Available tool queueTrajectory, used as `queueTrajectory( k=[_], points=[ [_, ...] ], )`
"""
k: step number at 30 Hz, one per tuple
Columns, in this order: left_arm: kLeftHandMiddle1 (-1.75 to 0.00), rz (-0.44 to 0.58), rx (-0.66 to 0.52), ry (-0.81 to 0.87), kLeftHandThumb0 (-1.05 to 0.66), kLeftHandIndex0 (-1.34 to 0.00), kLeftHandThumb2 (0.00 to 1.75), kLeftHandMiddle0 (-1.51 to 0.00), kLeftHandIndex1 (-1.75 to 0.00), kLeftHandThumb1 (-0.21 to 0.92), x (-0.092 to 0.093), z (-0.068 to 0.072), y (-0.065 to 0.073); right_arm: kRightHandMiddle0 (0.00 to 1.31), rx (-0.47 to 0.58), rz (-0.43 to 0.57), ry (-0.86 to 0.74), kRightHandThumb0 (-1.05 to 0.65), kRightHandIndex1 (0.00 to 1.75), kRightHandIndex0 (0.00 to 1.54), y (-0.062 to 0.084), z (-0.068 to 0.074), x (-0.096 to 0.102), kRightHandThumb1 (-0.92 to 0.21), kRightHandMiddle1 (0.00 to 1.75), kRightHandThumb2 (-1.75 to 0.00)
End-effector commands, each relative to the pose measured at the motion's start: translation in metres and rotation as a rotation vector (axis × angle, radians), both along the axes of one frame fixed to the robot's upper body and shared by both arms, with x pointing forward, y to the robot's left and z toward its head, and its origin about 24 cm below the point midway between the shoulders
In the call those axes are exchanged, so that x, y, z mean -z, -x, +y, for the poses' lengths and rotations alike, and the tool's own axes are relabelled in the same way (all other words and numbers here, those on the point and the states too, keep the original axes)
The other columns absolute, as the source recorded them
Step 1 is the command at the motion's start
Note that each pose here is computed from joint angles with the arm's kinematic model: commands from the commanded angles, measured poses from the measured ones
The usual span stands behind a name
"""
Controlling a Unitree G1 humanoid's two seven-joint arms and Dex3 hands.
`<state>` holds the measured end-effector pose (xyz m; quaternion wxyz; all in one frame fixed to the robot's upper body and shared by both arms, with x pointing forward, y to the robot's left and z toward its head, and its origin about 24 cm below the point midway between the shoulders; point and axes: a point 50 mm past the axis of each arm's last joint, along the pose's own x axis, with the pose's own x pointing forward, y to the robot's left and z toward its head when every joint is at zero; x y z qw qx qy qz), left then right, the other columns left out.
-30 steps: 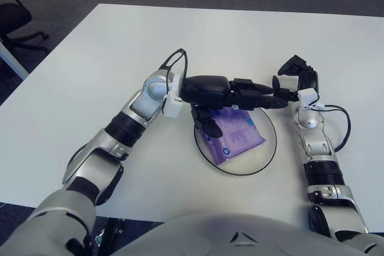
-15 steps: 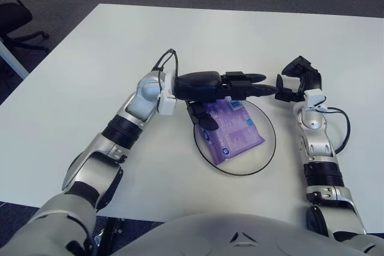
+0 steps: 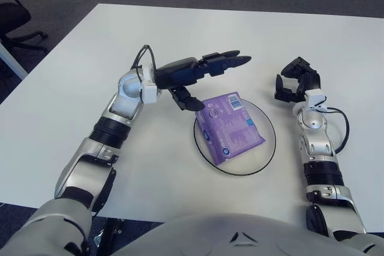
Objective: Put the tissue paper into the plate.
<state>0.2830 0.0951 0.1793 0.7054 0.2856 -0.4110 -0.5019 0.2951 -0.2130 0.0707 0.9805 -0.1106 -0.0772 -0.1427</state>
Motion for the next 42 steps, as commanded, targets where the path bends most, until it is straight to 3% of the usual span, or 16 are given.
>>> queueTrajectory(
  k=[1,6,14,18,22,25,28,33,39,42],
  points=[
    [0.0,-0.019,-0.013,0.019,-1.05,0.0,0.89,0.0,0.0,0.92,-0.009,0.012,-0.01,0.59,0.052,0.228,-0.012,-0.47,1.75,1.24,0.039,0.001,0.067,-0.34,1.75,-1.29],
    [0.0,-0.02,-0.014,0.051,-1.05,-0.01,0.94,0.0,-0.01,0.92,-0.013,0.024,-0.014,0.61,0.057,0.213,0.007,-0.48,1.75,1.24,0.039,0.003,0.066,-0.32,1.75,-1.31],
    [-0.02,0.072,-0.025,0.316,-1.05,-0.01,1.01,-0.04,-0.06,0.92,0.001,0.035,-0.016,0.62,0.037,0.217,-0.024,-0.48,1.75,1.22,0.041,0.002,0.068,-0.31,1.75,-1.33],
    [-0.04,0.099,-0.184,0.35,-1.05,0.0,1.0,-0.09,-0.15,0.92,0.019,0.042,-0.006,0.62,0.036,0.216,-0.027,-0.48,1.75,1.22,0.041,0.002,0.067,-0.31,1.75,-1.33],
    [-0.06,0.091,-0.355,0.354,-1.05,0.0,1.0,-0.14,-0.25,0.92,0.018,0.047,-0.01,0.62,0.036,0.213,-0.029,-0.48,1.75,1.23,0.041,0.002,0.067,-0.31,1.75,-1.32],
    [-0.08,0.188,-0.439,0.352,-1.05,0.0,0.98,-0.17,-0.3,0.92,0.028,0.057,-0.036,0.61,0.035,0.216,-0.022,-0.48,1.75,1.24,0.041,0.002,0.068,-0.31,1.75,-1.32],
    [-0.09,0.244,-0.448,0.364,-1.05,0.0,0.95,-0.2,-0.33,0.92,0.03,0.057,-0.047,0.61,0.035,0.219,-0.022,-0.48,1.75,1.23,0.041,0.002,0.068,-0.32,1.75,-1.31],
    [-0.13,0.314,-0.397,0.425,-1.05,0.0,0.91,-0.25,-0.41,0.92,0.041,0.058,-0.037,0.6,0.025,0.215,-0.048,-0.47,1.75,1.2,0.041,0.002,0.069,-0.33,1.75,-1.29],
    [-0.22,0.405,-0.444,0.48,-1.05,0.0,0.94,-0.38,-0.61,0.92,0.055,0.061,-0.037,0.6,0.024,0.21,-0.043,-0.47,1.75,1.21,0.041,0.001,0.068,-0.34,1.75,-1.29],
    [-0.42,0.455,-0.468,0.515,-1.05,0.0,0.96,-0.38,-0.76,0.92,0.062,0.062,-0.039,0.6,0.024,0.212,-0.045,-0.47,1.75,1.22,0.041,0.001,0.068,-0.34,1.75,-1.29]
  ],
)
